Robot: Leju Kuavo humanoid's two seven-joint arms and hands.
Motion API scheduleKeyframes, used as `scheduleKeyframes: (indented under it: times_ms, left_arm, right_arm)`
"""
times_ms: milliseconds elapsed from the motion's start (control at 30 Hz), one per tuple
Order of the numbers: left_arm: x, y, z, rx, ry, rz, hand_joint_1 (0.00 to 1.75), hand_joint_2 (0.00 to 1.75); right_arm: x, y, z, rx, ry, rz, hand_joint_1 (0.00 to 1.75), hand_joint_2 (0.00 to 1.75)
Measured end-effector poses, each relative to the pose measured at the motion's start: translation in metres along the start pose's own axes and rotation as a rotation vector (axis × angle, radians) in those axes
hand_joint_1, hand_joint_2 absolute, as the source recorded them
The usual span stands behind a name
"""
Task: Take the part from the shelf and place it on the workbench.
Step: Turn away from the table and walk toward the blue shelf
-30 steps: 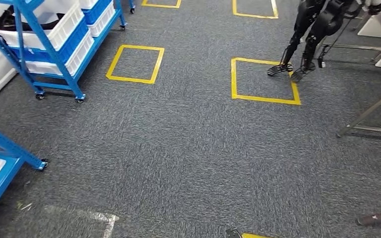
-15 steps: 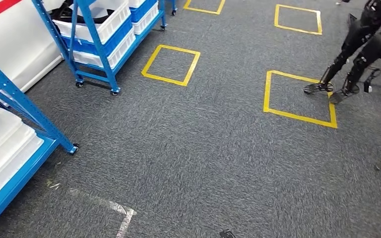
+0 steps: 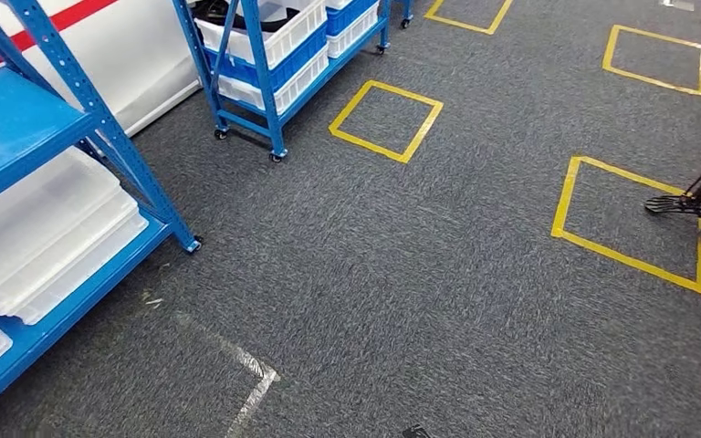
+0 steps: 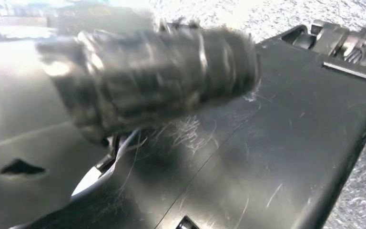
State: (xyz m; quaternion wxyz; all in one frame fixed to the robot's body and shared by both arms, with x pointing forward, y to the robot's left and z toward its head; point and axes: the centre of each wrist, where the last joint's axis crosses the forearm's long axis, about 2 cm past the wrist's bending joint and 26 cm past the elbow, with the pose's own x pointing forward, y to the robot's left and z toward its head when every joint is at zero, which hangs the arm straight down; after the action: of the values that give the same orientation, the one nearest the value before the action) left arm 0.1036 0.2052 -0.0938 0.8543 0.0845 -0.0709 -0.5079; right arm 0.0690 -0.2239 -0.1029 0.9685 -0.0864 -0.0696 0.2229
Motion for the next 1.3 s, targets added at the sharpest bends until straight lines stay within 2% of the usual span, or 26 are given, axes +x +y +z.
scheduleKeyframes:
  times_ms: [200, 533, 1300]
  left_arm:
    - [0.003, 0.008, 0.000, 0.016, -0.005, -0.006, 0.00, 0.00]
    - [-0.008, -0.002, -0.001, -0.013, 0.012, -0.003, 0.00, 0.00]
    - [-0.001, 0.007, -0.001, -0.004, 0.000, -0.027, 0.00, 0.00]
  right_arm:
    - [-0.002, 0.001, 0.000, 0.006, -0.003, -0.003, 0.00, 0.00]
    - [0.002, 0.001, 0.000, 0.033, -0.001, 0.013, 0.00, 0.00]
    - [0.001, 0.005, 0.001, 0.033, -0.021, 0.031, 0.00, 0.00]
